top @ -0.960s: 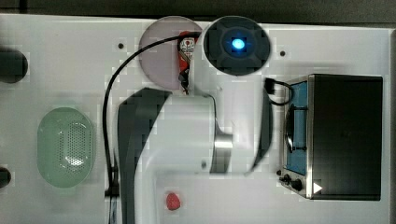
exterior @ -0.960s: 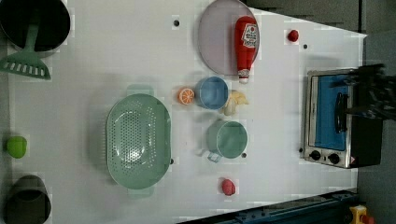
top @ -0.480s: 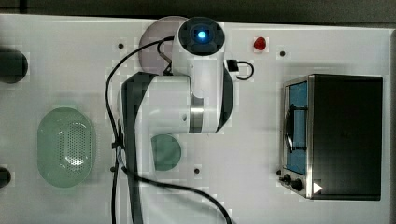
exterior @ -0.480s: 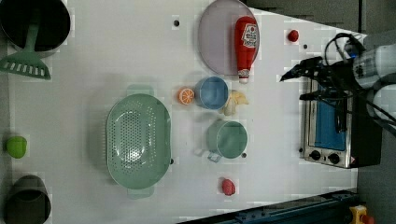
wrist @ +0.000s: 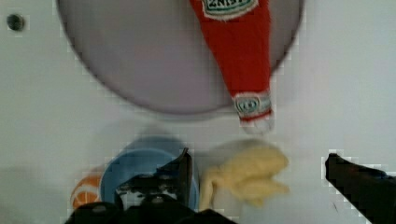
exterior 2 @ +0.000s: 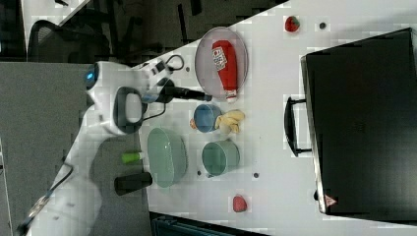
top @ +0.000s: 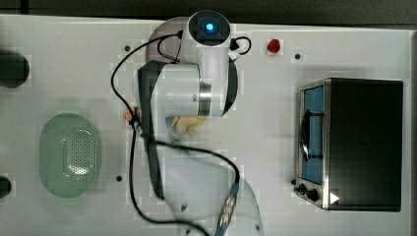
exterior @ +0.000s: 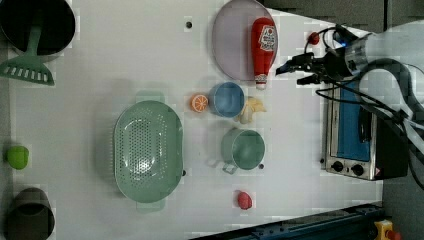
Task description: Pick ketchup from plate and place it on table.
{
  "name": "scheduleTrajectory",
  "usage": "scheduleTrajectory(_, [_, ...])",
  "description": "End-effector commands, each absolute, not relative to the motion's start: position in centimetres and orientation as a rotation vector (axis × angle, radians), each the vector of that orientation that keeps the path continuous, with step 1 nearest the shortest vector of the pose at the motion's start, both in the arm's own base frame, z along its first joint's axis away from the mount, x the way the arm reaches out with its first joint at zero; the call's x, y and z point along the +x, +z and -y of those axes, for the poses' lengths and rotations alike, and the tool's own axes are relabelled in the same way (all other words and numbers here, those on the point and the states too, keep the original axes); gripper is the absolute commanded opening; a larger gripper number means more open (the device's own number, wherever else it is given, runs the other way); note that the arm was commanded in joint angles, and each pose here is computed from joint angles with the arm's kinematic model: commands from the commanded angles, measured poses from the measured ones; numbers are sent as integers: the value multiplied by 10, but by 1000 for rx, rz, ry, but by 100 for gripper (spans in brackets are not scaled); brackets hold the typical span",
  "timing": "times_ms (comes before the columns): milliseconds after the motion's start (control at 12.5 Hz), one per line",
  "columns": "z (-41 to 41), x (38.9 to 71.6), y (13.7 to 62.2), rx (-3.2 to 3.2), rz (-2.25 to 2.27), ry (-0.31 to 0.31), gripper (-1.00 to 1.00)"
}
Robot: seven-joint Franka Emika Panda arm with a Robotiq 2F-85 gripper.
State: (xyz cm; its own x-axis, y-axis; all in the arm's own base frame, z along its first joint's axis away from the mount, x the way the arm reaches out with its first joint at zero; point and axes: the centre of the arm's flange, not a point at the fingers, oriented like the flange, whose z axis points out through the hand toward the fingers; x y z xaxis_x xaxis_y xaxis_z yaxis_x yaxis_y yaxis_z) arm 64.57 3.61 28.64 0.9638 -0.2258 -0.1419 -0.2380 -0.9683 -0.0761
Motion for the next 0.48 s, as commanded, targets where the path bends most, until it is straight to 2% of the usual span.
scheduleTrajectory(80, [-32, 662, 269, -3027, -125, 122, 100])
scheduleTrajectory(240, [-37, 672, 247, -3022, -121, 91, 100])
scheduleTrajectory(480, [-43, 688, 214, -3027, -101, -21, 100])
